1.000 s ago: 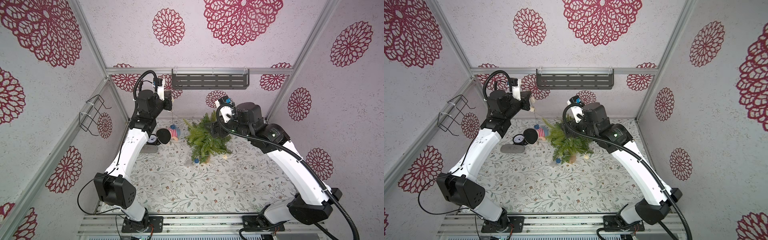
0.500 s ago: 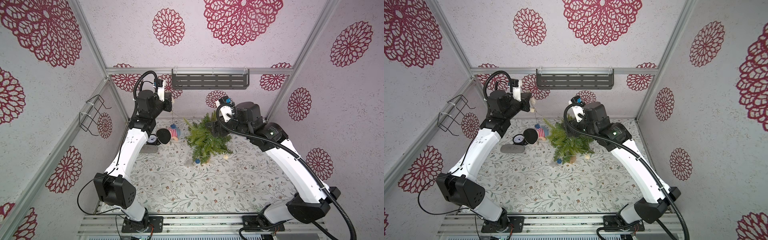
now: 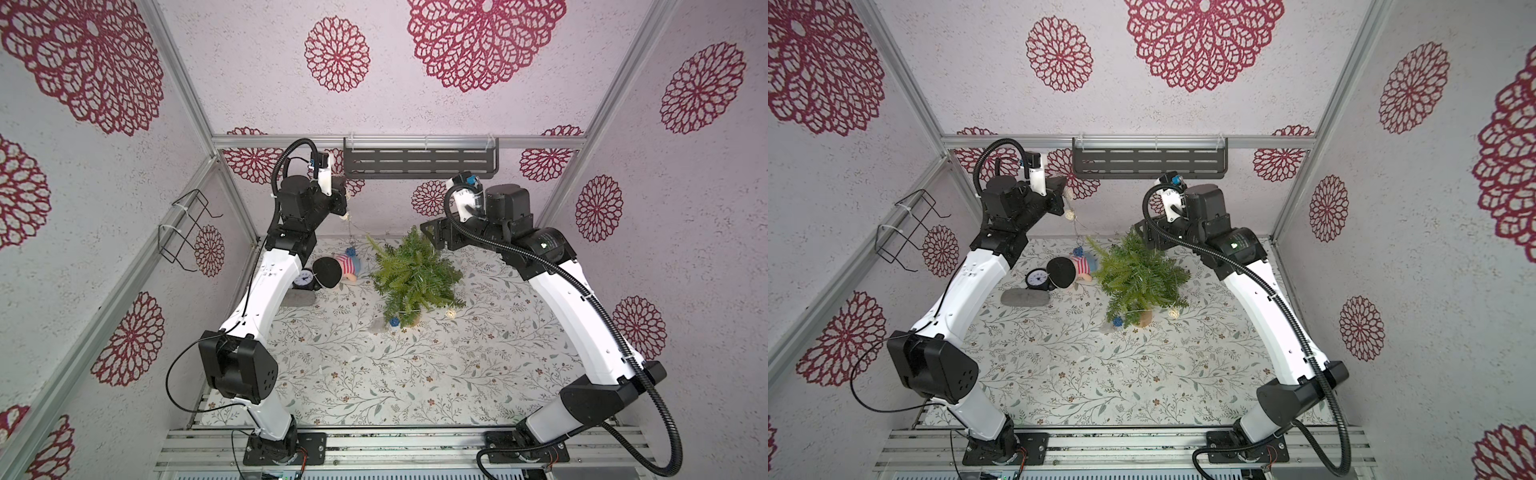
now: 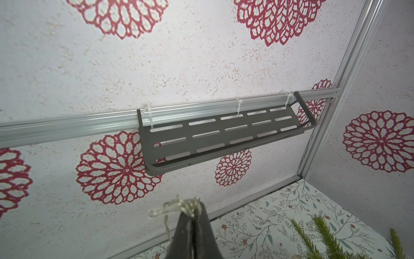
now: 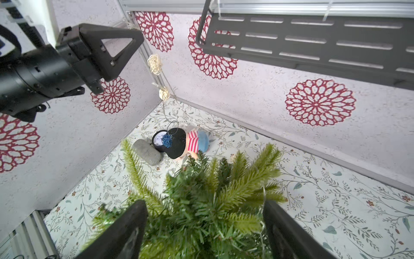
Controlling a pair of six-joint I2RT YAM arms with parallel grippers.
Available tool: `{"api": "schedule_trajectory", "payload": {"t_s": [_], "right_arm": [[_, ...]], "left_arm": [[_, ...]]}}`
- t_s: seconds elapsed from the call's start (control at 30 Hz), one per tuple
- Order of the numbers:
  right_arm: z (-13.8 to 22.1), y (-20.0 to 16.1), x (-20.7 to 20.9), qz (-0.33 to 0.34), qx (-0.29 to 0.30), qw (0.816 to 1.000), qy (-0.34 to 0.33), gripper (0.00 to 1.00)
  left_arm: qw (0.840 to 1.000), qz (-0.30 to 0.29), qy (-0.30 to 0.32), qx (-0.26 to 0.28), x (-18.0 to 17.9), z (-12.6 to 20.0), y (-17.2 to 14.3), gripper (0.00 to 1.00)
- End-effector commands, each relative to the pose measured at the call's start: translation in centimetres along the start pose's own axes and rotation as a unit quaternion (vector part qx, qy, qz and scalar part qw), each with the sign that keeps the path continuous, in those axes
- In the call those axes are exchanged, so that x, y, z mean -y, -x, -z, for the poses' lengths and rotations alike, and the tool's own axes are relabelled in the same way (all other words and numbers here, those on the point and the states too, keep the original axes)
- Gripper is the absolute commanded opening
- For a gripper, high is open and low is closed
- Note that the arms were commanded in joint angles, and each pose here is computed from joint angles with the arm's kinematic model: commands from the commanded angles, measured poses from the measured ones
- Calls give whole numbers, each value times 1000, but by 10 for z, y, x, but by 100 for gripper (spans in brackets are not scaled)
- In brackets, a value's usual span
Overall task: Remove string lights from the small christmas tree
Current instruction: Remove the light string from the Christmas tree.
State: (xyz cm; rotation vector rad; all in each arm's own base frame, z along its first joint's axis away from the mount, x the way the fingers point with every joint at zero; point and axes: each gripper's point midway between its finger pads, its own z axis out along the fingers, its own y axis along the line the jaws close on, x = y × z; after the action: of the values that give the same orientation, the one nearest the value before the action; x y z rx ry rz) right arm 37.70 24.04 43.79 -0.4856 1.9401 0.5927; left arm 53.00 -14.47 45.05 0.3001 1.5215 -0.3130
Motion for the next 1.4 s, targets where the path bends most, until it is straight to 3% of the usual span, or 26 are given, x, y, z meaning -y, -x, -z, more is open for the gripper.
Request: {"api": "schedule_trajectory", "payload": {"t_s": [0.0,0.3,0.43,0.57,0.97,1.37], "right_arm": [[9,31,5,1,50,999,20,85],[-14,47,61,-17,73,997,29,85],[-33,50,86,-4,82,996,39,84],[-56,49,108,15,73,996,49,84],[-111,46,107,35,96,980,168,80],[-145,46,102,29,135,960,244,62]], "left_arm": [[998,-16,-8,58,-1,-5,33,0],[994,-26,-63,86,16,-41,38,0],[992,-25,-85,86,25,-65,27,0],[987,-28,-119,102,43,-76,36,0],[960,22,-184,210,79,-87,71,0],[947,67,-214,230,111,-100,59,0]]}}
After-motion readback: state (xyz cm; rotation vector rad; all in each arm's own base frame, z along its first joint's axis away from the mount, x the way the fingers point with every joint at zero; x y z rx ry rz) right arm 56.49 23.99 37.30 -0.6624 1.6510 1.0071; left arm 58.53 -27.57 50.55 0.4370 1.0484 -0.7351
